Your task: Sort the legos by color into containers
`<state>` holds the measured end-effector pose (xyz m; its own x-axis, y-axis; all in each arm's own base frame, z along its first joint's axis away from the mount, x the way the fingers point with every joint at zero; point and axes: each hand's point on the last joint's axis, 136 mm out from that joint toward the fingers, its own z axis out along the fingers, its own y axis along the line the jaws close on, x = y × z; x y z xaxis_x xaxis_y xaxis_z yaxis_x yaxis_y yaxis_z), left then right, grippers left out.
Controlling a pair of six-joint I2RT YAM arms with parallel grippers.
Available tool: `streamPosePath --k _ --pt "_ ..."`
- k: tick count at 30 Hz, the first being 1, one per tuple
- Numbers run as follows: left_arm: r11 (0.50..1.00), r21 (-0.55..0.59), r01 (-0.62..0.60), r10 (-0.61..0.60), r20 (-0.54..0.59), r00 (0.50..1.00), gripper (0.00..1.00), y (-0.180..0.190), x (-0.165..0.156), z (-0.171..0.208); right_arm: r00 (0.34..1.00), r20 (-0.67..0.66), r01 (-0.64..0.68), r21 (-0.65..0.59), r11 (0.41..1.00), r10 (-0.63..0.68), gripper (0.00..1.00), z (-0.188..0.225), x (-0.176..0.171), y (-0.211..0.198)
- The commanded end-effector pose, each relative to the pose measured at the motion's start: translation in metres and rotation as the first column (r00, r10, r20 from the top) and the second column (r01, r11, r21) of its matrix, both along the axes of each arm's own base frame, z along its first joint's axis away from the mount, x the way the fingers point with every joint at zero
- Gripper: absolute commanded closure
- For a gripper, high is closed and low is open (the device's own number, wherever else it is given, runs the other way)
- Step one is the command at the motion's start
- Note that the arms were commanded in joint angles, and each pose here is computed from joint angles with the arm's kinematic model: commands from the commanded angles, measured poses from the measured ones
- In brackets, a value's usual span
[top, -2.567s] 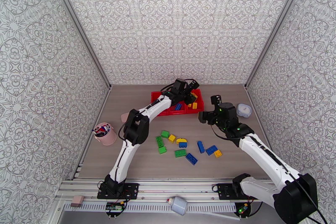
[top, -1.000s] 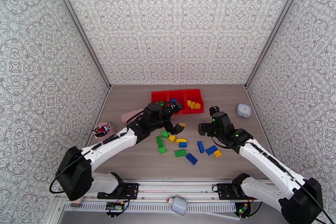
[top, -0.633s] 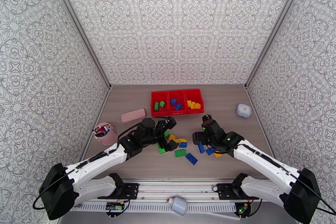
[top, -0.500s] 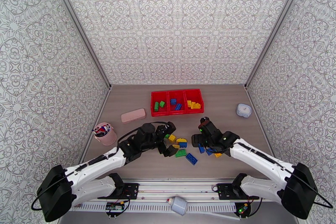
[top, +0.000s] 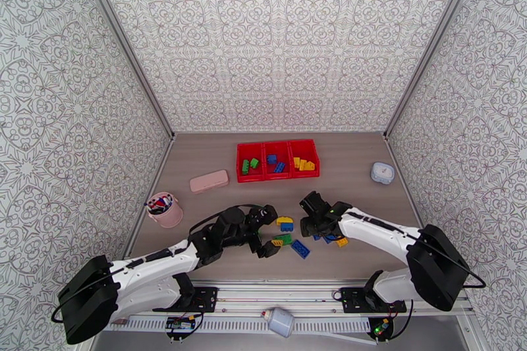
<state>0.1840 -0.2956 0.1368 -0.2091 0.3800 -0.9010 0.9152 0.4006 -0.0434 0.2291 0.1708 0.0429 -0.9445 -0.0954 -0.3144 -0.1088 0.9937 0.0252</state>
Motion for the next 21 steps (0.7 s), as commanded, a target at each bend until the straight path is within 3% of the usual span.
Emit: streamPosePath --k 1,21 --pt "1.000 -0.007 0.013 -0.012 0.045 0.999 0.00 -0.0020 -0.0005 0.0018 1.000 0.014 -0.004 0.020 1.000 0.004 0.35 0.0034 0.0067 0.0097" --pt "1.000 -0.009 0.023 -0.022 0.066 0.998 0.00 -0.0017 -0.0025 0.0023 1.000 0.024 0.007 -0.034 0.999 -0.006 0.69 -0.0007 0.0107 0.0018"
